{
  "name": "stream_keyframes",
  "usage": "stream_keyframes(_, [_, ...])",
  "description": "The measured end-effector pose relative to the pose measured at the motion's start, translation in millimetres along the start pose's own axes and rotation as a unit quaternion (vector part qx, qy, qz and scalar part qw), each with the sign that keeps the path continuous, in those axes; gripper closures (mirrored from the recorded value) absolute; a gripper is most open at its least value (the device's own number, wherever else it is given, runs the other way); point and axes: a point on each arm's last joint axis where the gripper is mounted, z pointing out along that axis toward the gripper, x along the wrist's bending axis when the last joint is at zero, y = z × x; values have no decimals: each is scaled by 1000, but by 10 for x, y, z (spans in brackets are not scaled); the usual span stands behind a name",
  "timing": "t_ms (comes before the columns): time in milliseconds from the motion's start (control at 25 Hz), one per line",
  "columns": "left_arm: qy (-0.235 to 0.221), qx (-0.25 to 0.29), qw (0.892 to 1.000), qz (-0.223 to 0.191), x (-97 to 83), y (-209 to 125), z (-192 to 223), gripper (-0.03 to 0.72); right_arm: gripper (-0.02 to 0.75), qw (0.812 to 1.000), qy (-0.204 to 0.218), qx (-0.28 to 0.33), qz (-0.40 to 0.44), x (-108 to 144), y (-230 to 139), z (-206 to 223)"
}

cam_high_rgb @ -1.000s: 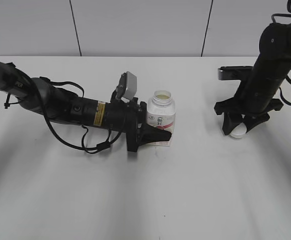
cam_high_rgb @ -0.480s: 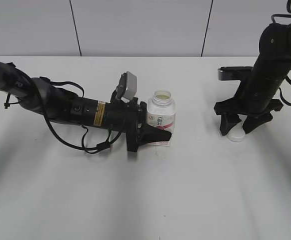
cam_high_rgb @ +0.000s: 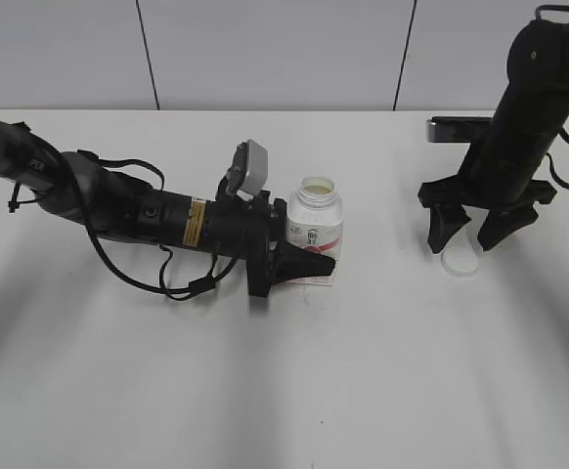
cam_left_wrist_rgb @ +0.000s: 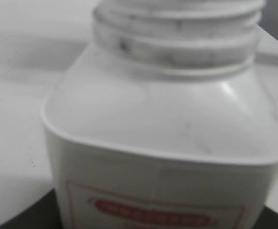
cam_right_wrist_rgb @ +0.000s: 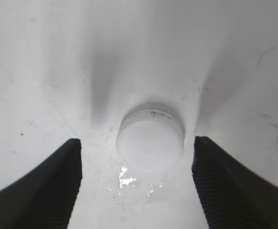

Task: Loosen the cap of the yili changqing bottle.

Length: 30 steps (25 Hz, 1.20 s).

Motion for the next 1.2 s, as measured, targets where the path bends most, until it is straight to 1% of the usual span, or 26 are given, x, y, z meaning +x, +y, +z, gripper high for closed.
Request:
stream_keyframes(320, [0,-1,1000,0,0,2,0,284,173,1000,-1,-2,-17,48,172,-333])
stream_keyframes(440, [1,-2,1000,-1,2,3,0,245,173,1000,-1,-8,-19,58,207,-395])
stream_keyframes(560, [0,-8,1000,-2,0,14,0,190,173,1000,0,-9,-19,63,219,-425])
stream_keyframes(680, [-4,-12,1000,-1,-6,36,-5,167,173,1000,0,-9,-20,64,221,-429])
stream_keyframes(880, [-3,-18,1000,8,-7,187,-48,160,173,1000,0,-8,-20,64,220,-429])
stream_keyframes(1200, [-15,-17,999,28,-46,431,-126,160,173,1000,-3,2,-21,59,203,-432])
